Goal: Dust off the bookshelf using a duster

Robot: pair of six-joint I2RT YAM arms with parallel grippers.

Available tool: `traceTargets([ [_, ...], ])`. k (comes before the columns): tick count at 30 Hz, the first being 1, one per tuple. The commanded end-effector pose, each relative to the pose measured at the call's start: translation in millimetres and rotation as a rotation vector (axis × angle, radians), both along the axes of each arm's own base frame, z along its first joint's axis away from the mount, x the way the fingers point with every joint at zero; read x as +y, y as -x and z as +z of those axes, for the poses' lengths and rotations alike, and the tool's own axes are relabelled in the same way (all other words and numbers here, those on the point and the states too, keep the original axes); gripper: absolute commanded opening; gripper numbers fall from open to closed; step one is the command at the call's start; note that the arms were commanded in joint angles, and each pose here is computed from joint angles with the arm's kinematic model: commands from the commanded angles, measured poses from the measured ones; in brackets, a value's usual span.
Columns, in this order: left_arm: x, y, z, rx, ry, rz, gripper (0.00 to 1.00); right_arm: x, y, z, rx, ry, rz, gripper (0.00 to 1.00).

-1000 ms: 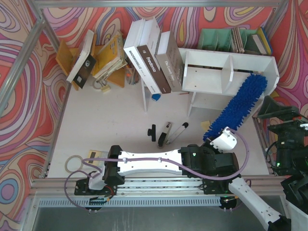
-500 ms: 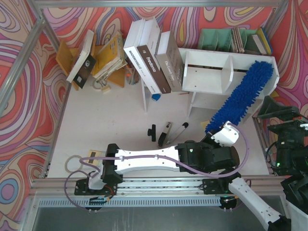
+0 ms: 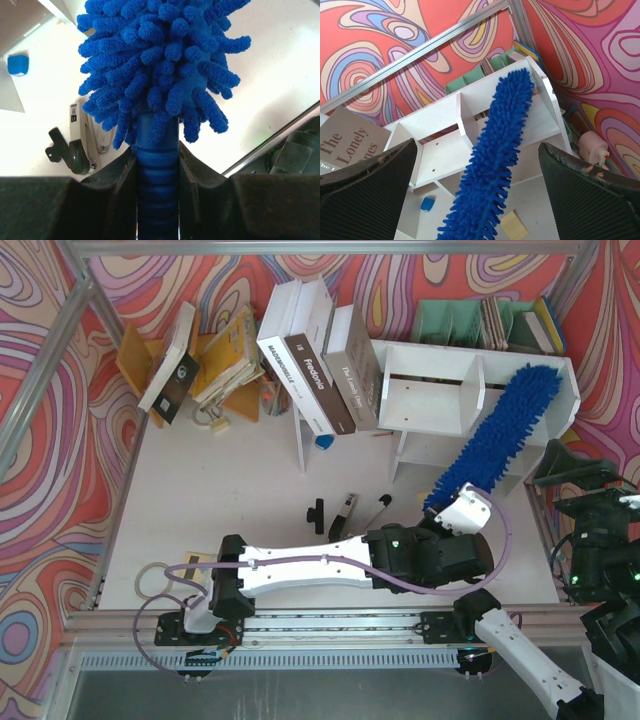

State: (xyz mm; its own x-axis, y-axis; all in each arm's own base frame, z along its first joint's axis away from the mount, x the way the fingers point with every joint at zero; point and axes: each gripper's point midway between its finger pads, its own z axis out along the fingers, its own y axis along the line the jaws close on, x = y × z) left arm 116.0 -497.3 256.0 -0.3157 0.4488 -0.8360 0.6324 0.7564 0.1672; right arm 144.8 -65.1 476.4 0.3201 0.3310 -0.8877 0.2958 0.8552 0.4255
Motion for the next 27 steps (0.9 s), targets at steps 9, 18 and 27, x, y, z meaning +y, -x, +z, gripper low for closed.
traceTargets([
  [9,9.6,-11.2,-2.7,-0.025,-0.016,0.080,0.00,-2.1,1.2,-3.3,-0.006,-0.005,-0.012,0.95],
  [18,19.7,-21.9,34.5,-0.098,0.095,0.111,0.00,-3.6,3.1,-5.0,-0.002,-0.004,-0.017,0.95],
  [27,33.6,-12.7,32.3,-0.087,0.112,0.136,0.00,-5.7,3.6,-10.1,0.006,0.002,-0.030,0.95],
])
